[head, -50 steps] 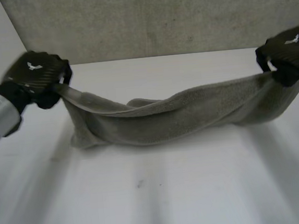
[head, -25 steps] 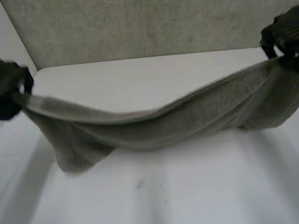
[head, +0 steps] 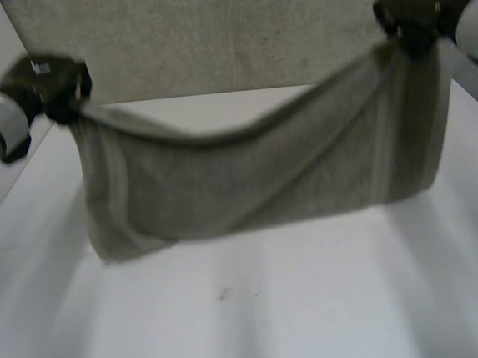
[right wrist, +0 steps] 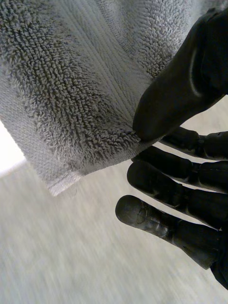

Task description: Fold the towel.

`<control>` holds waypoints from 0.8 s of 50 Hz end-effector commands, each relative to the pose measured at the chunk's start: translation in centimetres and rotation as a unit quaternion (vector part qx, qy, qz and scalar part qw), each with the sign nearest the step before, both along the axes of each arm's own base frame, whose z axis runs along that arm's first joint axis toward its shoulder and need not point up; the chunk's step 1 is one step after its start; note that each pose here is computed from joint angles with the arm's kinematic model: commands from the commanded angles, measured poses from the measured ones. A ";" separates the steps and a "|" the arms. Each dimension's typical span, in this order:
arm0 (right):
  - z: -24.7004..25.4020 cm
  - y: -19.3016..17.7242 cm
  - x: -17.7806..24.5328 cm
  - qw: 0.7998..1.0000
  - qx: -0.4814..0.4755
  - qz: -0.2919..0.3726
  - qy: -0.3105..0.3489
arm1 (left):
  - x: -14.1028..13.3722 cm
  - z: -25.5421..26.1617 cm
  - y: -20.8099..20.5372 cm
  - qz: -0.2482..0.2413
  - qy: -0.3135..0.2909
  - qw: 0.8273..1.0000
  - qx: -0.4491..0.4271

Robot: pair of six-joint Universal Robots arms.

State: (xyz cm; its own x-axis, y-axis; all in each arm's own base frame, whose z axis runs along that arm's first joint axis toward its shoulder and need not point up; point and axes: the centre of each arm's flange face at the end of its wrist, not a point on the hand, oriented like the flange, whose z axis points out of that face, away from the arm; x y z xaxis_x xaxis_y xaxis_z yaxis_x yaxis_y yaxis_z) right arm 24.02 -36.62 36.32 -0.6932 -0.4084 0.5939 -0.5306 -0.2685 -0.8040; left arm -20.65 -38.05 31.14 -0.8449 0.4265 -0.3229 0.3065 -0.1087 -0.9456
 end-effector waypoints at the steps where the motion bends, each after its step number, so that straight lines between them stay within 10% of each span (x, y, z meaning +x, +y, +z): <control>1: 7.6 -1.2 1.0 0.977 -0.199 0.004 -0.073 | -0.6 9.8 -2.1 0.002 0.146 0.976 -0.161; 16: 1.5 0.0 1.4 0.996 -0.033 0.035 -0.069 | -0.5 2.6 -1.3 0.009 0.181 0.983 -0.034; 27: -12.6 4.6 0.8 0.979 0.182 0.086 0.033 | 2.8 -12.2 3.3 0.030 0.011 0.989 0.147; 40: -18.1 8.3 -0.6 0.971 0.215 0.086 0.056 | 2.8 -15.3 7.7 0.003 -0.082 0.984 0.156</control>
